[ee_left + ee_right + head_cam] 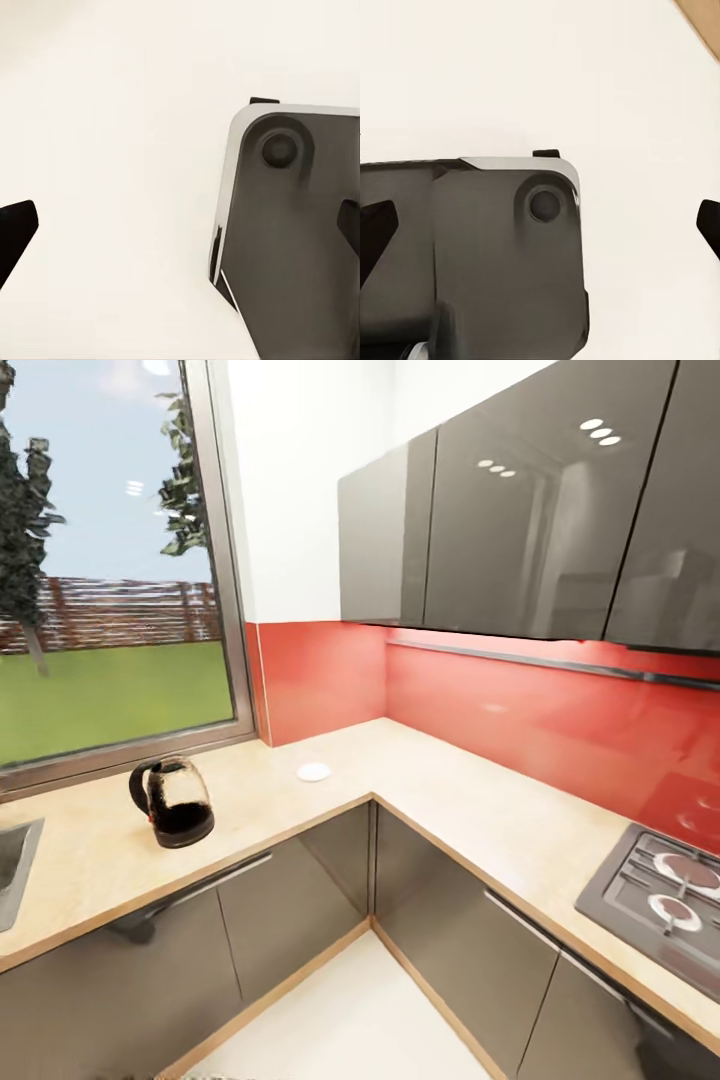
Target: Set up a coffee station on the kitchen countertop: keep the coffee maker on the countertop, move the bottle of coffee from the kitchen shelf to the counter next to the coffee maker, place a paper coffee filter on top of the coffee maker, put the saucer next to the coffee maker with the coffee cup on the saucer, and place the electric kettle next to the coffee maker.
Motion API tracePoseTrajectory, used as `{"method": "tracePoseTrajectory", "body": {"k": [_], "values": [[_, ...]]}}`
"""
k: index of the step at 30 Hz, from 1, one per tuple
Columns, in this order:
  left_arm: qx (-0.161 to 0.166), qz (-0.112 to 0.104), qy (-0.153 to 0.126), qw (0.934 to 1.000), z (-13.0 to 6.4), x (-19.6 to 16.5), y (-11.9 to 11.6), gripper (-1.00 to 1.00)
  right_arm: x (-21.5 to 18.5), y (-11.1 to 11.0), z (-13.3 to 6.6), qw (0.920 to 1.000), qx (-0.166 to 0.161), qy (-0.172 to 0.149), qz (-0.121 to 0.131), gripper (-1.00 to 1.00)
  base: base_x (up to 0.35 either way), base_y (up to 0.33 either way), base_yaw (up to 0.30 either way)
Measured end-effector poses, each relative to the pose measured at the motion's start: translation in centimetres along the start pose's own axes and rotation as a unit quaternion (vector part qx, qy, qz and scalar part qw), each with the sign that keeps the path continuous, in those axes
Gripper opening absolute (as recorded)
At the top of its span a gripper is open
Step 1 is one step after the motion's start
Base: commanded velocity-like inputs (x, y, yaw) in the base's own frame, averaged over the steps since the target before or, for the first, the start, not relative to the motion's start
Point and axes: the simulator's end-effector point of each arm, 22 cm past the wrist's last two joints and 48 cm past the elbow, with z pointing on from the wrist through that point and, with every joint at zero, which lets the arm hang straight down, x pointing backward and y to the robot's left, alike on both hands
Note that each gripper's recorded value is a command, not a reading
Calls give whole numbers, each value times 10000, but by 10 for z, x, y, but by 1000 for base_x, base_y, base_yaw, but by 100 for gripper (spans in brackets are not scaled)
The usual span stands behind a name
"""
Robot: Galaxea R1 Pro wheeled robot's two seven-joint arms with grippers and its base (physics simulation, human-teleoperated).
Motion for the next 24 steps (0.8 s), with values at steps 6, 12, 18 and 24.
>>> {"method": "tracePoseTrajectory", "body": {"k": [6,12,18,24], "values": [[-1,-2,4,10000,0,0,0,100,0,0,0,10000,-2,0,1,100,2,-2,278],[0,-6,-1,10000,0,0,0,100,0,0,0,10000,2,-1,0,100,151,-94,278],[0,-6,-4,10000,0,0,0,100,0,1,0,10000,-3,-1,2,100,29,-20,279],[1,1,-9,10000,0,-1,0,100,0,1,0,10000,-3,3,3,100,1,-1,279]]}}
